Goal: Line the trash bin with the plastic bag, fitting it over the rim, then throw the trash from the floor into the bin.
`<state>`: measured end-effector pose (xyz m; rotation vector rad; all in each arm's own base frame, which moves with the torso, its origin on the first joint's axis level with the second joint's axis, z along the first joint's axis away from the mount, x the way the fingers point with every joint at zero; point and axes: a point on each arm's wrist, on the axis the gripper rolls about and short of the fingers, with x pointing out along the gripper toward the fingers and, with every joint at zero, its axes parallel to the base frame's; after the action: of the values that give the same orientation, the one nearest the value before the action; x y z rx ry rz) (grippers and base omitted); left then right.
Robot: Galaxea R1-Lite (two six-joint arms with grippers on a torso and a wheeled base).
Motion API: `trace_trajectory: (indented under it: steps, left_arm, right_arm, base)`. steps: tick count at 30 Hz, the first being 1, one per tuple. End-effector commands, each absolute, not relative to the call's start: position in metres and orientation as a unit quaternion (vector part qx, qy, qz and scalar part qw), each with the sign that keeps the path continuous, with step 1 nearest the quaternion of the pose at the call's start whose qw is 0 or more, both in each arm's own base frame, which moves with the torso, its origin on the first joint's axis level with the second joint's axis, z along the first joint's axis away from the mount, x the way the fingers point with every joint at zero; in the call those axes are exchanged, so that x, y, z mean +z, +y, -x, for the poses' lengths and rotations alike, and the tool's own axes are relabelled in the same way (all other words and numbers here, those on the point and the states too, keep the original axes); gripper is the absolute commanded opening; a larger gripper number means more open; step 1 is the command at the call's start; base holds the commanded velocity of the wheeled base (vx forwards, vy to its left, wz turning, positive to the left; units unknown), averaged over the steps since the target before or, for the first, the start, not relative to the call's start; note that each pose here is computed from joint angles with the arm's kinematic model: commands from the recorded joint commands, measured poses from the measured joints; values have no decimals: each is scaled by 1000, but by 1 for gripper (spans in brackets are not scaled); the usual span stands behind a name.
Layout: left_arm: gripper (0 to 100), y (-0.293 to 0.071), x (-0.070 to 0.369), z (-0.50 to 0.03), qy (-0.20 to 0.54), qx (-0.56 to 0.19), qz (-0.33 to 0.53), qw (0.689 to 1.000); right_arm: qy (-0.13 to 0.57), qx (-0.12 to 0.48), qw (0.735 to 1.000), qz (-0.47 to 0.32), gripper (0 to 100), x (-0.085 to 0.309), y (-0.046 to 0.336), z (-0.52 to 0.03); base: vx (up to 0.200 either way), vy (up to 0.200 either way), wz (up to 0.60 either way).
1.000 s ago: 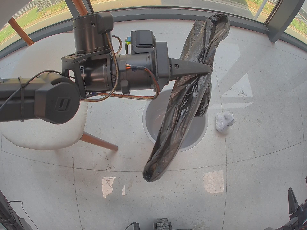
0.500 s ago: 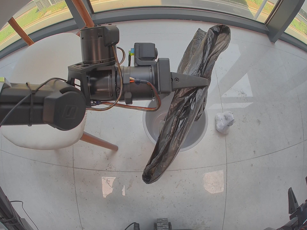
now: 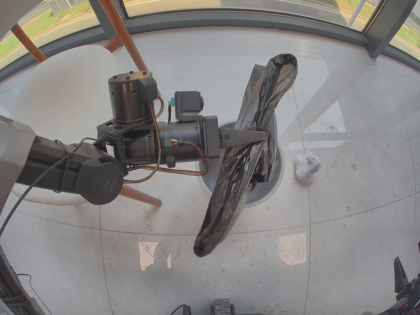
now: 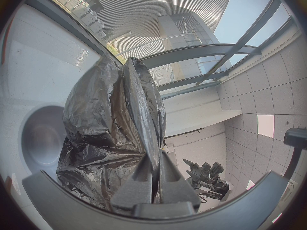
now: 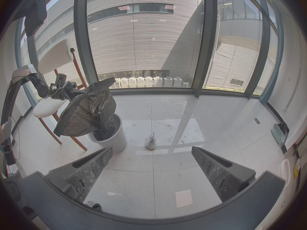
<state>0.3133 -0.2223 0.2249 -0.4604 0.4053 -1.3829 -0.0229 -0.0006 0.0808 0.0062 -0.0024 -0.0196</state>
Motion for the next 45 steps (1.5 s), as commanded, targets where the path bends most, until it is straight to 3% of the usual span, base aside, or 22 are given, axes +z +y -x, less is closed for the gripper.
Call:
trace_trajectory:
  steps: [1,7,9,13,28,30,32,33,34,38,41,43,45]
  left_arm:
    - [0,-212,210,-317,183,-615,212,737]
    - [0,-212,207,-317,180,-582,219,762]
    - [0,-222,196,-310,183,-527,227,799]
    - [0,-230,183,-300,191,-483,221,826]
    - [0,-245,158,-274,268,-397,174,861]
    - [0,-249,160,-271,271,-389,170,864]
    - [0,-257,166,-266,268,-395,160,864]
    - [0,-257,166,-266,268,-395,160,864]
    - [0,-266,176,-263,270,-402,145,863]
    - [0,-281,195,-256,281,-416,112,858]
    - [0,-285,197,-257,284,-418,95,858]
    - [0,-286,196,-256,284,-420,88,857]
    - [0,-290,193,-251,285,-428,77,854]
  right_arm:
    - [2,-11,1000,-3,100,76,-1,22]
    - [3,-11,1000,-4,100,76,-1,22]
    - [2,-11,1000,-4,100,76,-1,22]
    - [2,-10,1000,-4,100,76,-1,22]
    - [2,-14,1000,-5,100,76,-1,22]
    - [-26,-9,1000,-7,100,90,0,26]
    - [-75,18,997,-23,100,143,-2,33]
    - [-75,18,997,-23,100,143,-2,33]
    - [7,66,996,-63,100,175,-1,1]
    - [83,125,969,-194,100,216,12,-41]
    - [170,129,945,-249,100,224,31,-91]
    - [190,147,934,-265,100,227,37,-105]
    - [238,198,911,-271,100,224,49,-132]
  base:
    - [0,0,0]
    - [0,0,0]
    - [0,0,0]
    - [0,0,0]
    - [0,0,0]
    - [0,0,0]
    - [0,0,0]
    - [0,0,0]
    - [0,0,0]
    - [0,0,0]
    - [0,0,0]
    - [0,0,0]
    - [0,0,0]
